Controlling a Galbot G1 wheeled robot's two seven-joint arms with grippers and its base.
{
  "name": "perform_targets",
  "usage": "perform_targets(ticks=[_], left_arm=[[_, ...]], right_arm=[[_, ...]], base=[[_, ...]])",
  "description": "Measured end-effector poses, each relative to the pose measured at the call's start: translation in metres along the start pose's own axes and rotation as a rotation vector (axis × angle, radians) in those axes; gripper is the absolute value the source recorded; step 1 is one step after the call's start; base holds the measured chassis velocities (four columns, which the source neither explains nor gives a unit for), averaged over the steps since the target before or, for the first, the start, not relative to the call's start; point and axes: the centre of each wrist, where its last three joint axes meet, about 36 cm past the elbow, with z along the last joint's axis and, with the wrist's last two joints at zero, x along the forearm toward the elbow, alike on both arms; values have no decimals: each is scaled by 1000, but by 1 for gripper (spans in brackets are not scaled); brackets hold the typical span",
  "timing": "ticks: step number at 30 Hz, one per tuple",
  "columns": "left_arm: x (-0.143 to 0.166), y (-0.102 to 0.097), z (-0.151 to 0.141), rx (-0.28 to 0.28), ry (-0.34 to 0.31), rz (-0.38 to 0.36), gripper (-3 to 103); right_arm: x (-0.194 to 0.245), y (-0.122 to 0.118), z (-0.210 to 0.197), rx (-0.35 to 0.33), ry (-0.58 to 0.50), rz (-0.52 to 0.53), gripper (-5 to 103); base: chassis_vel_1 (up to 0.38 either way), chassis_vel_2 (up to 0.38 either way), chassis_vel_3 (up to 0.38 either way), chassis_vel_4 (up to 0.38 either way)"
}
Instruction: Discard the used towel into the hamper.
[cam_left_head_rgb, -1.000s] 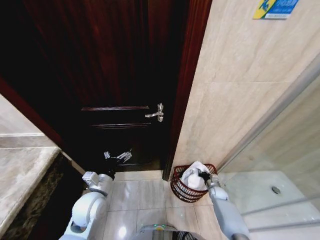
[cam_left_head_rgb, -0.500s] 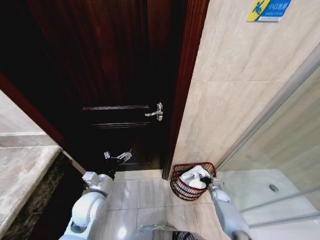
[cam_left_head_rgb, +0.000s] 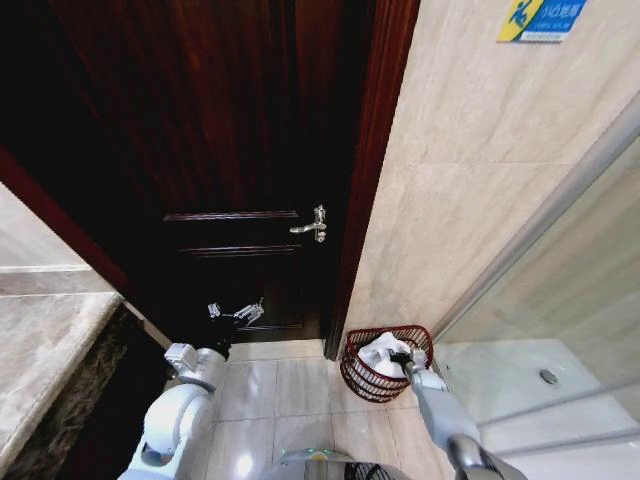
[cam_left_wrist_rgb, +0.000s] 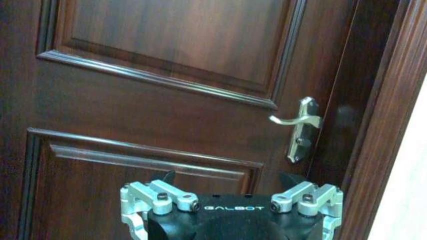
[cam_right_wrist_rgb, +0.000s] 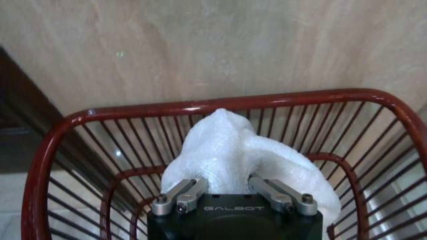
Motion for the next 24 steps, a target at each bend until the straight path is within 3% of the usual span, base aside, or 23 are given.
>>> perform_targets(ticks=[12, 22, 24], left_arm=[[0, 0, 0, 0, 0, 0, 100], [0, 0, 0, 0, 0, 0, 100], [0, 0, 0, 0, 0, 0, 100]], right_arm=[[-8, 2, 6, -24, 71, -13, 14], [-10, 0, 7, 13, 95, -18, 11], [-10, 2, 7, 15, 91, -19, 14]], base=[[0, 0, 0, 0], [0, 0, 0, 0], [0, 0, 0, 0]])
